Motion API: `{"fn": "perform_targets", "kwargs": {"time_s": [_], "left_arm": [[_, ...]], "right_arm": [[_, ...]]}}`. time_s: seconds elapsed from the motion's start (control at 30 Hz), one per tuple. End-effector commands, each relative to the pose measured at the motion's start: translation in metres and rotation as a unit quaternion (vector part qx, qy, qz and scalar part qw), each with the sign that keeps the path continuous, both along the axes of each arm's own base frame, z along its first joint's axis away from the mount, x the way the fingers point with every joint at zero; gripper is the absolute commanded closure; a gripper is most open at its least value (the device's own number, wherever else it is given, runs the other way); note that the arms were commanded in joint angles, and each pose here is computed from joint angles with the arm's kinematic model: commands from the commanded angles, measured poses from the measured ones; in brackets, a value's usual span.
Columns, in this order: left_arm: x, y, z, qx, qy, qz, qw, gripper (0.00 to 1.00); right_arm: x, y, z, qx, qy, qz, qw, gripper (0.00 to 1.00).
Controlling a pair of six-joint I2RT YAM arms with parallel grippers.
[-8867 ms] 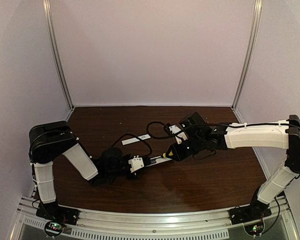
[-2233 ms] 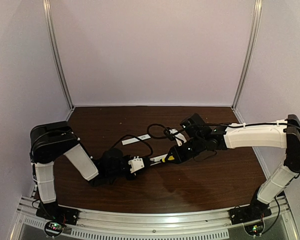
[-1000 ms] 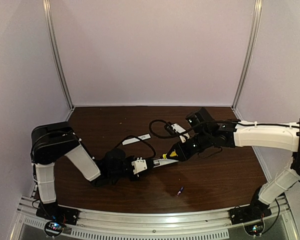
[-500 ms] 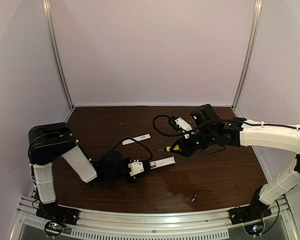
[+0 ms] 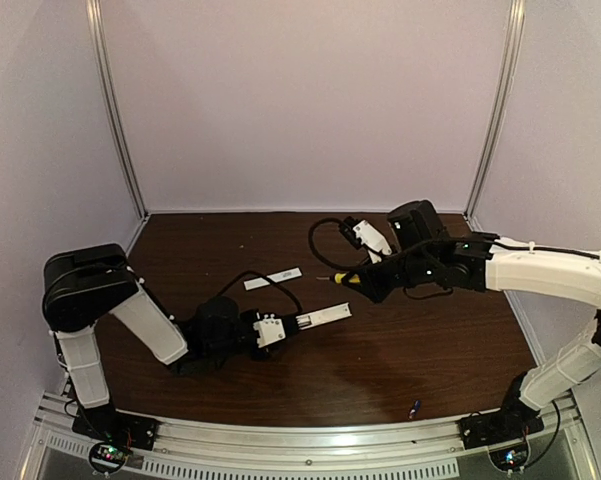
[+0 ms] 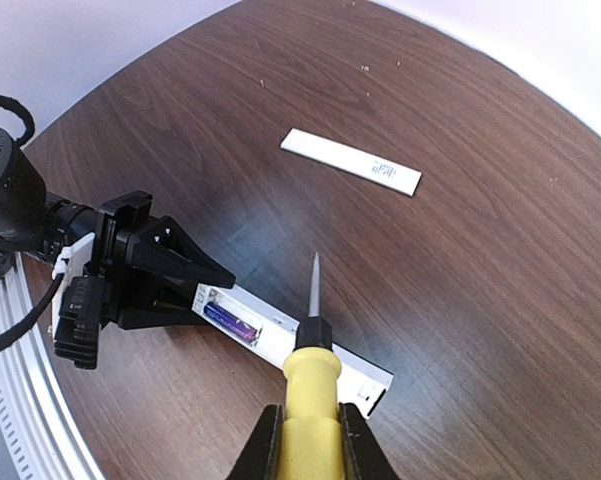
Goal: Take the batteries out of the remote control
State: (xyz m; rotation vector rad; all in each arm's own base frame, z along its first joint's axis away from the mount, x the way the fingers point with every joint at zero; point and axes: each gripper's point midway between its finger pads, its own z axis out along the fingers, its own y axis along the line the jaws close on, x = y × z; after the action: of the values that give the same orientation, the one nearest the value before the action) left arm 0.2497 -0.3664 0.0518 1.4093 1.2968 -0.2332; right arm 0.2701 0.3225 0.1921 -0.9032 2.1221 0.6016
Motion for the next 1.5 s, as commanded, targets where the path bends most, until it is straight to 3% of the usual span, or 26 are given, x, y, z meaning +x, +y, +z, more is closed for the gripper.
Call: {"fn": "perform_targets", "kwargs": {"time_s": [0.0,0.2,0.33,0.57,0.67,0.77,0.97,1.33,1.47], "left_arm": [[0.004,-0.002,0.04,-0.038,-0.042,0.006,0.998,1.0],[-0.003,0.003,0.067,-0.032,-0.093,-0.014,0.995,1.0],[0.005,0.01,0.084,-0.029,-0.114,0.014,0.993,1.0],[0.005,0.012,0.103,-0.021,-0.07,0.023,0.997,1.0],[-0.003,0.009,0.111,-0.003,-0.056,-0.002,0.998,1.0],[-0.011,0.014,0.115,0.03,-0.085,-0.032,0.995,1.0],[0.009,0.034,0.119,0.048,-0.089,-0.024,0.995,1.0],[0.013,0.033,0.088,0.068,-0.102,-0.052,0.991,1.0],[0.017,0.032,0.071,0.1,-0.105,-0.059,0.988,1.0]], "right_arm": [[0.017,0.0,0.043,0.027,-0.082,-0.01,0.996,1.0],[0.029,-0.002,0.066,0.025,-0.139,-0.008,0.99,1.0],[0.033,0.004,0.076,0.03,-0.148,0.009,0.989,1.0],[0.034,0.01,0.082,0.041,-0.155,0.03,0.987,1.0],[0.027,0.014,0.078,0.044,-0.142,0.059,0.987,1.0],[0.017,0.018,0.073,0.045,-0.126,0.092,0.987,1.0],[-0.011,0.027,0.071,0.053,-0.097,0.179,0.978,1.0],[-0.041,0.044,0.042,0.056,0.001,0.274,0.96,1.0],[-0.041,0.048,0.018,0.026,0.031,0.285,0.958,1.0]]}}
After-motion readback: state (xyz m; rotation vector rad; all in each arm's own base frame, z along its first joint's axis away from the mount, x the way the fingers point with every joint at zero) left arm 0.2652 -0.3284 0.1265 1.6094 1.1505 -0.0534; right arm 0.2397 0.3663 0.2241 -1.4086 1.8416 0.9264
